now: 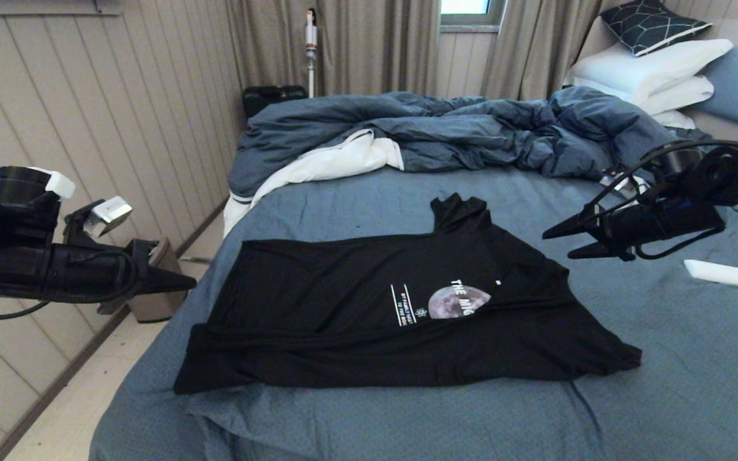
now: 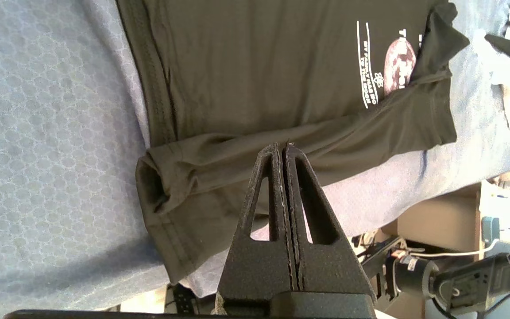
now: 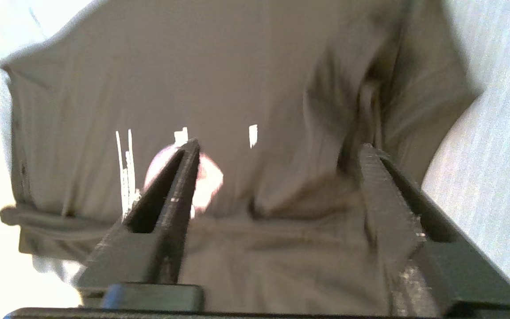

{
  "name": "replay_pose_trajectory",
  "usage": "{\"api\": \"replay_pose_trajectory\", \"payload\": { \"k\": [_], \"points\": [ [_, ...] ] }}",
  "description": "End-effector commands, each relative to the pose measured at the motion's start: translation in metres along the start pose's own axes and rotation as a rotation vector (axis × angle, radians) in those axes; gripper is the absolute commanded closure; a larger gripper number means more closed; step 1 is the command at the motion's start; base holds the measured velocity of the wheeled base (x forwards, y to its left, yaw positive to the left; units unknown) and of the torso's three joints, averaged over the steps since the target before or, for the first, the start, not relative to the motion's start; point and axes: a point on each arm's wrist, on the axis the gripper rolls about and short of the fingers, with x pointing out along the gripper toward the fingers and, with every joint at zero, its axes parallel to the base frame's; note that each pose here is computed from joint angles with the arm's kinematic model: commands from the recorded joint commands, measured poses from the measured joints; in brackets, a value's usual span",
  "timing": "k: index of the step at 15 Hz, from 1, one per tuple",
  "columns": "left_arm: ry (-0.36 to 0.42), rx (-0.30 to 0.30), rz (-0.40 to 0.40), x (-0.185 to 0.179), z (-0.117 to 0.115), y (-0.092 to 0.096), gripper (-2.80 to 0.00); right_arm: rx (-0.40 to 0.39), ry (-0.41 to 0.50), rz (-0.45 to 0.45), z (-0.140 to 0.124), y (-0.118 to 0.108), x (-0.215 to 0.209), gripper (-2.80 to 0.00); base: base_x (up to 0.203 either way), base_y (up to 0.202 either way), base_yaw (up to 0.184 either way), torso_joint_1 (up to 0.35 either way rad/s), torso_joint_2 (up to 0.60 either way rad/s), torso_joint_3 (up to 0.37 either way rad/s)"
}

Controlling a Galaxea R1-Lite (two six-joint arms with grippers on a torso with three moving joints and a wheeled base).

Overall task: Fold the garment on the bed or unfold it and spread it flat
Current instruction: Fold the black T-shirt

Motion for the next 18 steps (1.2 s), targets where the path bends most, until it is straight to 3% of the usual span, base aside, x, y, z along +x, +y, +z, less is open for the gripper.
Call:
{"api": "replay_pose_trajectory", "payload": {
  "k": [1,4,7,13,16,18],
  "points": [
    [0.005,-0.004,-0.007,0.0,-0.001,0.0,0.0,0.011,0.017,-0.005,-0.007,-0.002,-0.004,0.0,0.0,0.0,0.0,0.0,0.0,0.0],
    [0.04,0.001,-0.028,0.008,-0.006,-0.004,0.0,-0.016,0.066,0.004,-0.025,0.005,-0.009,0.0,0.0,0.0,0.0,0.0,0.0,0.0],
    [0.098,0.049,-0.069,0.026,-0.01,-0.026,0.0,-0.063,0.142,0.041,-0.051,0.034,-0.006,0.0,0.0,0.0,0.0,0.0,0.0,0.0],
    [0.231,0.256,-0.107,0.084,-0.033,-0.101,0.0,-0.11,0.261,0.079,-0.097,0.084,-0.006,0.0,0.0,0.0,0.0,0.0,0.0,0.0],
    [0.286,0.321,-0.077,0.125,-0.043,-0.119,0.0,-0.116,0.306,0.088,-0.107,0.089,0.003,0.0,0.0,0.0,0.0,0.0,0.0,0.0],
    [0.295,0.403,-0.023,0.142,-0.052,-0.125,0.0,-0.128,0.3,0.098,-0.111,0.088,0.009,0.0,0.0,0.0,0.0,0.0,0.0,0.0]
  ]
}}
